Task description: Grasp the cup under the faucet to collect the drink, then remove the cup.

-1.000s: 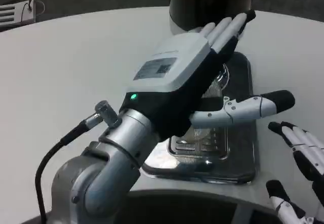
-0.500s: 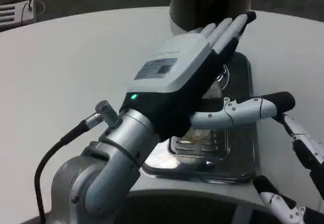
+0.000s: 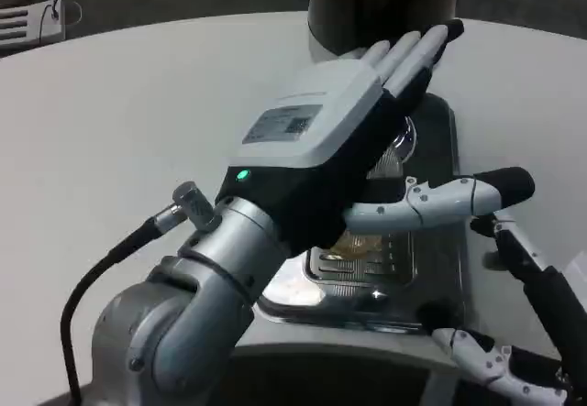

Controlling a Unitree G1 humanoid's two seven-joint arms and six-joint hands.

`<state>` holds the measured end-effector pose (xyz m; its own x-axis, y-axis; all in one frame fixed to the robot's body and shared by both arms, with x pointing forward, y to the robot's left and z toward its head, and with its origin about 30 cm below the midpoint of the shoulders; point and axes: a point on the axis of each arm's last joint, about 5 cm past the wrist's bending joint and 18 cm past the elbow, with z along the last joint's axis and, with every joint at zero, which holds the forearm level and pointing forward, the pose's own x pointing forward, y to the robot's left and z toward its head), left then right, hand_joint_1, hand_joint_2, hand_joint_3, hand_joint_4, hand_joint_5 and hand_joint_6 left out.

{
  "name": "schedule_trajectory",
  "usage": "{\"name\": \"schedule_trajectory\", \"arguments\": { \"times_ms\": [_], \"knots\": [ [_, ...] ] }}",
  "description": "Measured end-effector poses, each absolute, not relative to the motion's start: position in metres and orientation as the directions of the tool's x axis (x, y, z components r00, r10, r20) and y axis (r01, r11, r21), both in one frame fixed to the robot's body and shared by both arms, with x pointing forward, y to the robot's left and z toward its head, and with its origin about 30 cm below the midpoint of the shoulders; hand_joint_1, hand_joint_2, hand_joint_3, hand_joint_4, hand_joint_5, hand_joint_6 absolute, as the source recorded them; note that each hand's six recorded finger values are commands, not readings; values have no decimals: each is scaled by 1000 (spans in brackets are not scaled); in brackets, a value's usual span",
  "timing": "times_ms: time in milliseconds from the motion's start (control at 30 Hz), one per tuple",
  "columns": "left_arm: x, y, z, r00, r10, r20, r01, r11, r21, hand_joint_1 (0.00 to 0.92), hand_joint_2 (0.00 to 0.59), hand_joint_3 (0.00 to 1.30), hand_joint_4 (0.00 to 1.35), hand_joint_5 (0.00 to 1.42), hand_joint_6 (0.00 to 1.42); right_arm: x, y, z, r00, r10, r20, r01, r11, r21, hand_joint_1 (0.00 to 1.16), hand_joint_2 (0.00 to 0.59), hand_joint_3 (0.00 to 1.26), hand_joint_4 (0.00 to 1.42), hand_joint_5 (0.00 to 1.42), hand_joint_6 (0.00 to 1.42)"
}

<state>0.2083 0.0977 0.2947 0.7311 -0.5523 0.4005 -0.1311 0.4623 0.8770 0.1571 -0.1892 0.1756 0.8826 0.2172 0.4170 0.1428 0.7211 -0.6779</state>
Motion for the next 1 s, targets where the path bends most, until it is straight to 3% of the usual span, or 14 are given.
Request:
{"name": "schedule_trajectory", "arguments": {
  "times_ms": [300,1000],
  "knots": [
    [208,99,296,733,-549,402,-134,463,876,0,93,0,0,0,0,166,-188,173,892,196,406,144,730,-668,562,246,1,65,104,225],
    [204,101,295,731,-543,413,-142,472,870,0,95,0,0,0,0,194,-171,176,891,208,404,123,744,-657,597,240,0,44,84,199]
  ]
}}
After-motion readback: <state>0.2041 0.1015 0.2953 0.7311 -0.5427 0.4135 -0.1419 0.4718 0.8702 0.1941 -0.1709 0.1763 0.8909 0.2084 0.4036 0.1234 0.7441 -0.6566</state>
